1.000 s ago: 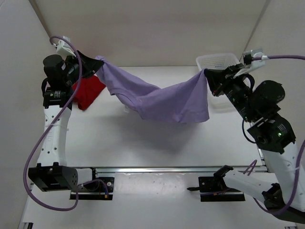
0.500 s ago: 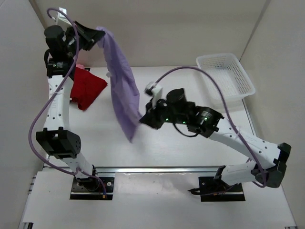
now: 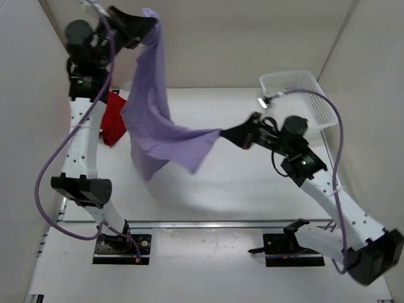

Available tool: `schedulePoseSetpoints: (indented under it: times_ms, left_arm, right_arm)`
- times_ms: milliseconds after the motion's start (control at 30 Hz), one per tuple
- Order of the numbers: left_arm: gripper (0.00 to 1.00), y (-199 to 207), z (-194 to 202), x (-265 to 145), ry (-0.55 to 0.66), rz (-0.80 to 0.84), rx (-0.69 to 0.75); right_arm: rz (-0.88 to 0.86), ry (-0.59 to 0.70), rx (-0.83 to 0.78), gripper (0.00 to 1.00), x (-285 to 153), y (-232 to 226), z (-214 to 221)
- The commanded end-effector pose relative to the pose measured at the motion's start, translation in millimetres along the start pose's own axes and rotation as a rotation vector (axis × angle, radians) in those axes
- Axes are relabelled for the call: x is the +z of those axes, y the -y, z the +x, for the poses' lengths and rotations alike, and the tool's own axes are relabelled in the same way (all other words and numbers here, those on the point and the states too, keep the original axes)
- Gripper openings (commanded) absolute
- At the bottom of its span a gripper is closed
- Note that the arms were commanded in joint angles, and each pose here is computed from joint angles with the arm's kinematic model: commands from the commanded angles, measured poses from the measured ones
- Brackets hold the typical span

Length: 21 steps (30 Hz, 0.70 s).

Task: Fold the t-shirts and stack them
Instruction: Flatten out the tshirt

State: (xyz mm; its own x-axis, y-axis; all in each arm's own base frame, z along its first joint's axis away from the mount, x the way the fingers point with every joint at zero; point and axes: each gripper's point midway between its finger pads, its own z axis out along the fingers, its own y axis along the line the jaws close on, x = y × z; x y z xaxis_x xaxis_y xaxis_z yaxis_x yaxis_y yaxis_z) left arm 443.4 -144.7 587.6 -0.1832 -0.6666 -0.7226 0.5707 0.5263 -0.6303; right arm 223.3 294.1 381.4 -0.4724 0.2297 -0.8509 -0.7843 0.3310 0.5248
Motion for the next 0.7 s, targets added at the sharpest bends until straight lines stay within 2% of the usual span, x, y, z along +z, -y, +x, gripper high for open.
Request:
schedulePoseSetpoints:
  times_ms: [0, 33, 67, 100, 167, 200, 233, 267, 300, 333, 367, 400, 433, 467, 500, 533, 567, 600, 633, 667]
  left_arm:
    - [0.00, 7, 96, 41, -0.174, 0.026, 0.030]
    - [0.00, -10, 126, 55, -0.221, 0.002, 0.055]
    - [0.00, -12, 169, 68, -0.301, 0.005, 0.034]
    - [0.00, -6, 205, 74, -0.364, 0.028, 0.049]
    - [0.06, -31, 285, 87, -0.498, 0.016, 0.033]
    - [0.18, -46, 320, 91, -0.552, -0.003, 0.019]
    - [0.34, -46, 341, 91, -0.587, -0.009, 0.026]
    - [0.41, -59, 361, 96, -0.620, -0.020, 0.036]
    - [0.59, -70, 382, 97, -0.662, -0.048, 0.028]
    - [0.71, -74, 390, 94, -0.702, -0.055, 0.025]
    - [0.78, -80, 395, 99, -0.713, -0.053, 0.017]
    - [0.91, -79, 403, 94, -0.755, -0.054, 0.004]
    - [0.98, -83, 403, 89, -0.776, -0.072, 0.018]
    - [0.99, -90, 405, 81, -0.795, -0.096, 0.047]
    - [0.98, -84, 388, 76, -0.778, -0.104, 0.069]
    - [0.99, -107, 399, 61, -0.806, -0.155, 0.087]
    - [0.99, -115, 396, 45, -0.777, -0.183, 0.093]
    - [0.98, -128, 397, 9, -0.789, -0.238, 0.059]
    - [0.98, -114, 349, 12, -0.634, -0.200, 0.078]
    - [0.99, -152, 362, -18, -0.634, -0.279, 0.027]
  right_arm:
    - [-0.019, 0.087, 0.281, 0.00, -50, 43, 25]
    - [0.033, 0.059, 0.374, 0.00, -60, 66, 58]
    - [0.091, 0.046, 0.456, 0.00, -71, 91, 86]
    - [0.129, 0.052, 0.486, 0.00, -78, 103, 96]
    - [0.222, 0.028, 0.516, 0.04, -89, 124, 127]
    - [0.302, 0.010, 0.506, 0.08, -92, 137, 143]
    - [0.374, 0.005, 0.508, 0.13, -95, 145, 149]
    - [0.406, 0.007, 0.452, 0.15, -97, 150, 144]
    - [0.460, -0.009, 0.425, 0.20, -100, 157, 147]
    - [0.493, -0.052, 0.440, 0.23, -101, 159, 158]
    - [0.535, -0.053, 0.425, 0.30, -103, 167, 156]
    - [0.563, -0.077, 0.394, 0.38, -104, 170, 159]
    - [0.604, -0.118, 0.396, 0.50, -107, 175, 171]
    - [0.624, -0.142, 0.371, 0.50, -107, 178, 174]
    - [0.668, -0.153, 0.324, 0.51, -109, 182, 172]
    - [0.707, -0.181, 0.300, 0.48, -110, 184, 179]
    - [0.726, -0.194, 0.282, 0.43, -110, 185, 179]
    - [0.735, -0.209, 0.226, 0.31, -107, 183, 177]
    - [0.719, -0.234, 0.193, 0.21, -103, 178, 179]
    - [0.703, -0.279, 0.176, 0.15, -97, 173, 185]
